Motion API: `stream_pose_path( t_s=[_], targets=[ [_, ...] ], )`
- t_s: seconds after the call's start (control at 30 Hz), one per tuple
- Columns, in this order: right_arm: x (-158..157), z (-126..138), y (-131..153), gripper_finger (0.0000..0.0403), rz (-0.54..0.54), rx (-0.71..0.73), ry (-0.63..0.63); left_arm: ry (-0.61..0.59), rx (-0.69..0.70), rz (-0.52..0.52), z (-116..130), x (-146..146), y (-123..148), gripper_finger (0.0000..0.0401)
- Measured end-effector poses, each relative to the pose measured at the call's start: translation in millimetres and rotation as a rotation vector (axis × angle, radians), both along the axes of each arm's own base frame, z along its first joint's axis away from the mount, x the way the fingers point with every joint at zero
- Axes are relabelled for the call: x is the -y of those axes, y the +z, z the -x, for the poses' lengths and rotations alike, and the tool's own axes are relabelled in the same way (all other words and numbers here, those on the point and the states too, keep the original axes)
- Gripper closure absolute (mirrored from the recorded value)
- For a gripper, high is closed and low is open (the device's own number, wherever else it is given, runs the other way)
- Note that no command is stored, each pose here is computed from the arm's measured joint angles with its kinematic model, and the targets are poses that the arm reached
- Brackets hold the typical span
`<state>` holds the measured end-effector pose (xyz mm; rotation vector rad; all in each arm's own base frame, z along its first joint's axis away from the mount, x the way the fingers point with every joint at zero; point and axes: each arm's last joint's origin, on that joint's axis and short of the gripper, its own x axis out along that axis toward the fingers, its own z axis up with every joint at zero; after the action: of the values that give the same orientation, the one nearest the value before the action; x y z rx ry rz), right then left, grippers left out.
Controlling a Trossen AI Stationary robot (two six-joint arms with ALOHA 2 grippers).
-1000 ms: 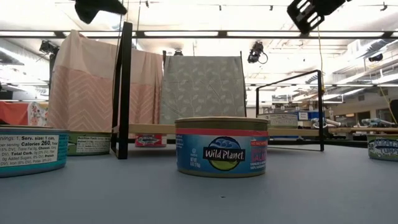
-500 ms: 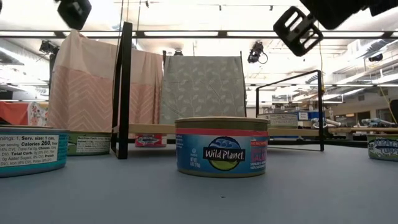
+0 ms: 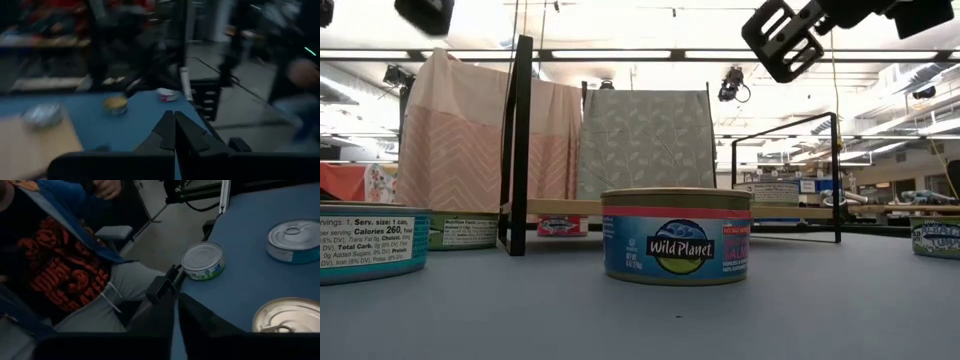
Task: Stack canned seafood by type on shelf
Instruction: Put the blue/pink tuna can on the shelf
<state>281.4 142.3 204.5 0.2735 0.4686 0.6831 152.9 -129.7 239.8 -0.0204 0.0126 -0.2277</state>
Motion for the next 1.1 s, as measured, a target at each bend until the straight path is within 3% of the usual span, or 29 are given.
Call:
stream_pose_path(
  t_s=[0.1,0.27,0.37,0.53,0.7,0.9,1.1],
  targets=[
    [4.7,2.5,1.1,0.0392,0.075,0.003,-0.058,-0.109,0.105,-0.179,1.0,3.2,5.3,0.0400],
    [11.7,4.6,7.8,0.0395,0.236,-0.077,-0.204,-0.060,0.232,-0.105,1.9,0.8,20.8,0.0396],
    [8.9,1.4,22.0,0.0396,0.331,-0.151,-0.229,-0.054,0.252,-0.142,0.7,2.9,31.7,0.0395],
    [-1.0,-4.6,53.5,0.0397,0.418,-0.167,-0.198,-0.090,0.048,-0.321,-6.0,11.1,52.1,0.0395],
    [-8.6,-6.7,78.1,0.0397,0.425,-0.098,-0.169,-0.114,-0.220,-0.362,3.2,6.8,92.6,0.0394],
    [-9.8,-4.5,78.4,0.0397,0.476,-0.099,-0.202,-0.084,-0.285,-0.324,38.8,-3.9,131.6,0.0398],
    [-9.2,-3.4,77.0,0.0397,0.459,-0.136,-0.225,0.001,-0.363,-0.218,79.1,-25.6,121.8,0.0399]
  ],
)
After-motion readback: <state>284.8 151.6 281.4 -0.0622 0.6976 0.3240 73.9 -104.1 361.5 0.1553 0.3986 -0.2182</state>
